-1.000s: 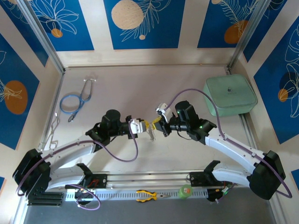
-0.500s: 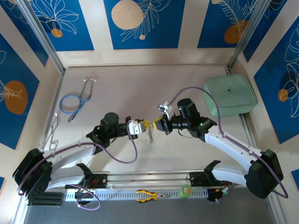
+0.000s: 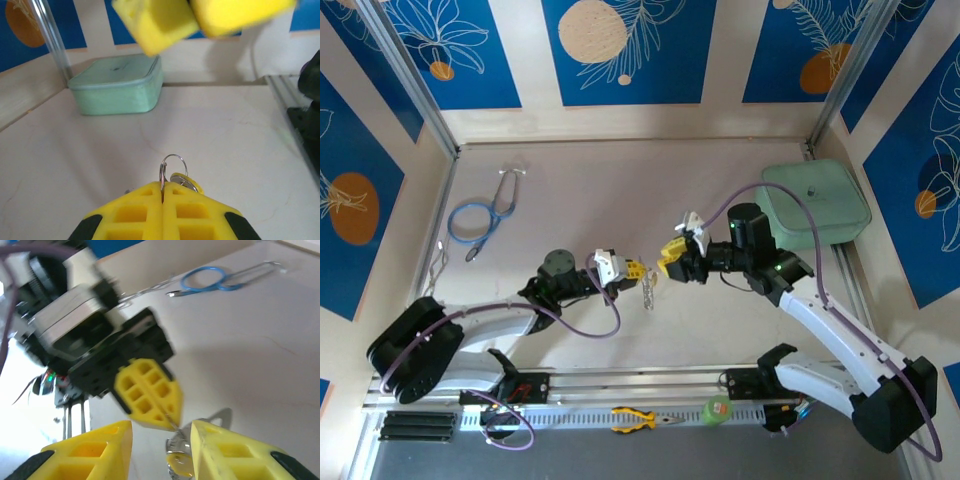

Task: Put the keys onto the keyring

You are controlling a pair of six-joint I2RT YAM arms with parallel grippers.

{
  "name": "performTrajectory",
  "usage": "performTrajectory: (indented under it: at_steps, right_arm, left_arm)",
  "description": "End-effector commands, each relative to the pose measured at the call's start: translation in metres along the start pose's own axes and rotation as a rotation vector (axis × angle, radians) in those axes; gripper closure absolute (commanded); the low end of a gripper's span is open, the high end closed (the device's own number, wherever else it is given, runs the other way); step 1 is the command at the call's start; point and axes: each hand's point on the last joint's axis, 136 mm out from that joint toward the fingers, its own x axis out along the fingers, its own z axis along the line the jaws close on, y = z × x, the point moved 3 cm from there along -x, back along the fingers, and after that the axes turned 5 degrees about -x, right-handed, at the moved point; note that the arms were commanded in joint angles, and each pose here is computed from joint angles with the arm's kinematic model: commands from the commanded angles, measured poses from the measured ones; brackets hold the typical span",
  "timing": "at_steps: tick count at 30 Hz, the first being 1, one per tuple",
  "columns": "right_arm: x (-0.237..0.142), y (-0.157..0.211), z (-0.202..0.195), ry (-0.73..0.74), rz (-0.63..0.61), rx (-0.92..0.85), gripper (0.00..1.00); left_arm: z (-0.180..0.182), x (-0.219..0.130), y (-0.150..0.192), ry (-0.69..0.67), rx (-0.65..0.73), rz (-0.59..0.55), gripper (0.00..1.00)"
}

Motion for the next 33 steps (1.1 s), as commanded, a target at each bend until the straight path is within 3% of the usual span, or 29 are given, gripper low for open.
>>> performTrajectory:
  at_steps: [1, 11, 17, 33]
  right_arm:
    - [0.003, 0.010, 0.020, -0.099, 0.023, -0.125, 0.65]
    - [0.013, 0.028, 0.021, -0.050, 0.062, -0.283, 0.73]
    - [0.016, 0.038, 0.022, -0.073, 0.104, -0.282, 0.80]
    - [0.024, 0.057, 0.022, -0.083, 0.185, -0.277, 0.82]
  left_arm:
    - [-0.014, -0.002, -0.028, 0.096, -0.002, -0.139, 1.00]
    - [-0.027, 0.002, -0.022, 0.213, 0.040, -0.103, 1.00]
    - [-0.030, 0.003, -0.023, 0.241, 0.071, -0.096, 1.00]
    - [-0.034, 0.002, -0.022, 0.267, 0.089, -0.094, 1.00]
